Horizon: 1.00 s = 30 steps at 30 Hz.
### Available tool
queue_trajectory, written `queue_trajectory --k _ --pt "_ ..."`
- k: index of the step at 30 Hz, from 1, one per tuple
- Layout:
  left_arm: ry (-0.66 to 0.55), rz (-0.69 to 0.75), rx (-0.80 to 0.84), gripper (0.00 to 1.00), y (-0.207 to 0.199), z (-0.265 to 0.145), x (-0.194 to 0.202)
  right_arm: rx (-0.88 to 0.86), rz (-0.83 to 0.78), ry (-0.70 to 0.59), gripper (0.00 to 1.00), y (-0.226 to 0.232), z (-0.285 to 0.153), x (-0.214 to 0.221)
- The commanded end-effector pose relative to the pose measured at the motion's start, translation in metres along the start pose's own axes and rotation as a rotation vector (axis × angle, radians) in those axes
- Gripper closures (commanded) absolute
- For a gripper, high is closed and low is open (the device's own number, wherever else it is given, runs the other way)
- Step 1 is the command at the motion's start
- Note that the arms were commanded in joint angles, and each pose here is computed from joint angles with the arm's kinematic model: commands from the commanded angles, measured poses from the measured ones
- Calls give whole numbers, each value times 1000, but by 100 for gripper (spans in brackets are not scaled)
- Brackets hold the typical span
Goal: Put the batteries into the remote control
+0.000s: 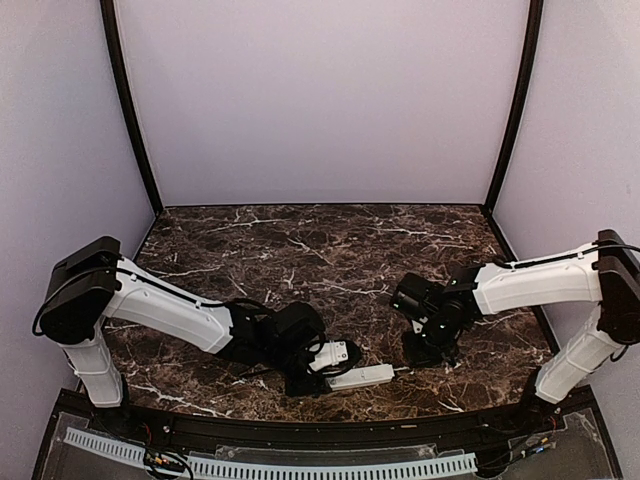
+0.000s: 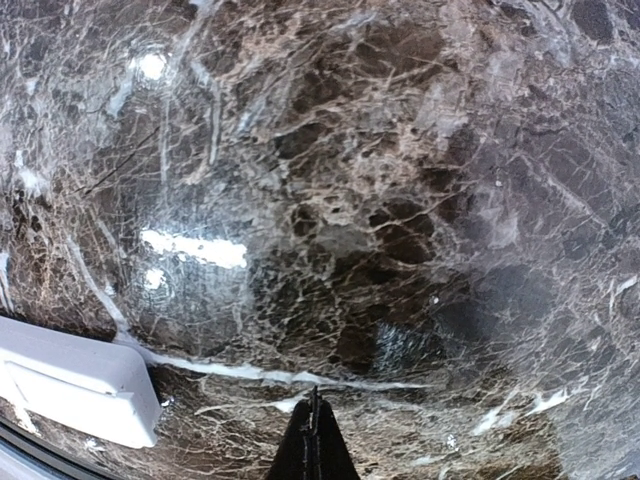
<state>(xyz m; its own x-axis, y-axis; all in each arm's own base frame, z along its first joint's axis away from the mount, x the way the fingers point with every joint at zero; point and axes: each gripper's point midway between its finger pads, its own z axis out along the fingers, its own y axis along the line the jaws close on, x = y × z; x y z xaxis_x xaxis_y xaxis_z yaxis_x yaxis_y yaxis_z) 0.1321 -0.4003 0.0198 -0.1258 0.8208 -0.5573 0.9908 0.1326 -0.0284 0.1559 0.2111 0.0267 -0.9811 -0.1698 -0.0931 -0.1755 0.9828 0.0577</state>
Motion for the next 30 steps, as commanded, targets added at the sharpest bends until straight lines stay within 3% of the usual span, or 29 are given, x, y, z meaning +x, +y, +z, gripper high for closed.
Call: queue_trajectory --k 1,6,13,23,30 --pt "69 12 9 77 -7 -3 21 2 4 9 100 5 1 0" --pt "71 11 12 77 -8 -3 22 -1 4 -5 100 13 0 -3" --pt "65 15 12 77 -8 -3 19 -44 -101 16 100 79 17 -10" --pt "71 13 16 77 -9 -4 21 -8 -98 -12 100 67 10 -11" --pt "74 17 13 77 -9 -5 22 53 -67 -23 100 35 0 -11"
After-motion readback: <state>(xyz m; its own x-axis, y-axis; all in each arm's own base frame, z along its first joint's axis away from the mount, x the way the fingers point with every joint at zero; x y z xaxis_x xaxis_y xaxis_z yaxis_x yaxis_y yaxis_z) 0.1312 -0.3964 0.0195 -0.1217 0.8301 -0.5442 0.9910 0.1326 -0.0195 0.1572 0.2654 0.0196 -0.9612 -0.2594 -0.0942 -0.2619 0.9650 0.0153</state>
